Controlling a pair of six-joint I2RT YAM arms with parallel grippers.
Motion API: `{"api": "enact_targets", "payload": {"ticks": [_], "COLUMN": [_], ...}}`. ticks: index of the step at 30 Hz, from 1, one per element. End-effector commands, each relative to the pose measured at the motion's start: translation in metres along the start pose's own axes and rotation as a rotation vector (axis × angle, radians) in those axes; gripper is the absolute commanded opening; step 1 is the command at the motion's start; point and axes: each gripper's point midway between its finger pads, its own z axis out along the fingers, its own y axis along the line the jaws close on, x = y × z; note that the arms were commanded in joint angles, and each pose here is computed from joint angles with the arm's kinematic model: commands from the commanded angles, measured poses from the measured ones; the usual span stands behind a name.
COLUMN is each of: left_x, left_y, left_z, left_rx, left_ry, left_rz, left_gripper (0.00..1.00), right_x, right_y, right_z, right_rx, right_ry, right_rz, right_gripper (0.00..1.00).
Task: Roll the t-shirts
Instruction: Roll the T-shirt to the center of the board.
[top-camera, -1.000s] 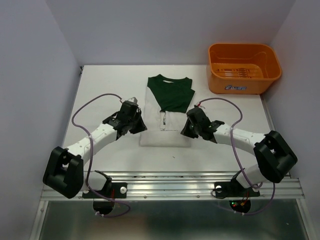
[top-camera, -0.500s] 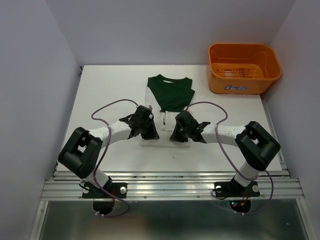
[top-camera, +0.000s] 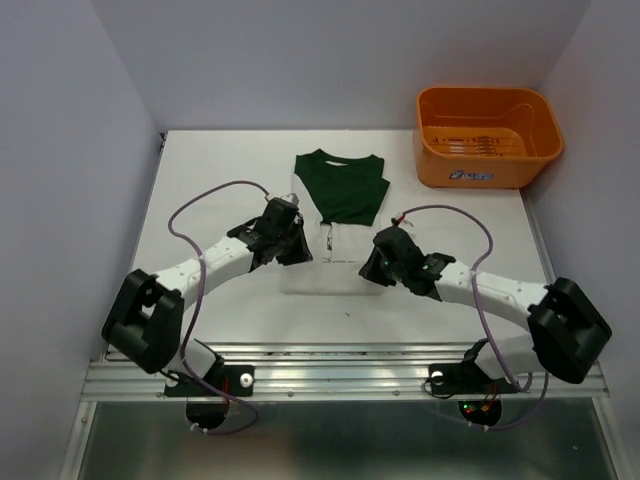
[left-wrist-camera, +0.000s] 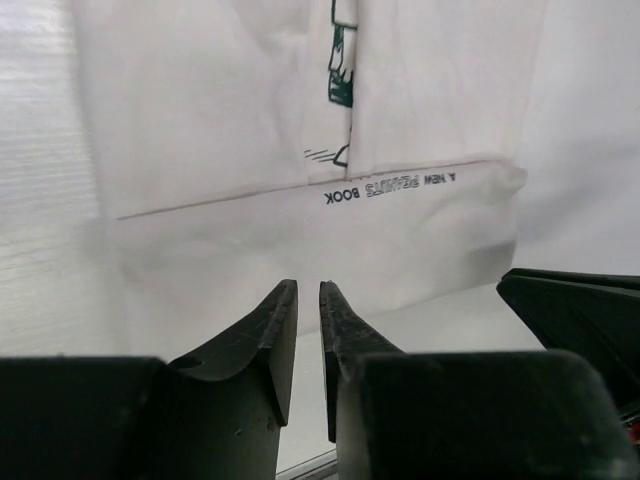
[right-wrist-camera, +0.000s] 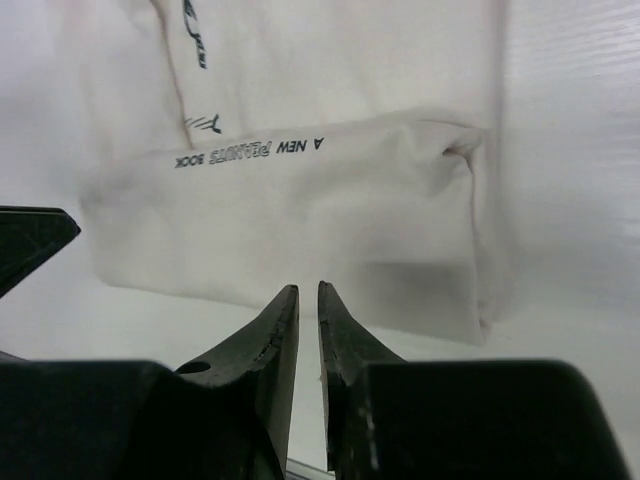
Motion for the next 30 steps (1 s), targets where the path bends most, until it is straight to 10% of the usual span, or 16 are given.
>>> {"api": "enact_targets", "payload": {"ticks": [1, 14, 30], "left_x": [-0.031, 0.017, 0.044], "left_y": [0.003, 0.060, 0.085], "left_z": [-0.043, -0.045, -0.024], "left_rx": [-0.019, -0.038, -0.040], "left_ry": [-0.134, -0.084, -0.089], "left_rz": [0.011, -0.136, -0.207], "left_gripper": [0.29, 0.69, 0.50], "right_x": [-0.021, 0.022, 0.018], "right_y": [-0.013, -0.053, -0.060], "right_z": [-0.028, -0.041, -0.016], "right_rx": [0.035, -0.011, -0.013], "right_ry": [-0.109, -0.028, -0.035], "right_rz": [0.045, 0.248, 0.316], "right_gripper": [0.20, 0.46, 0.45]}}
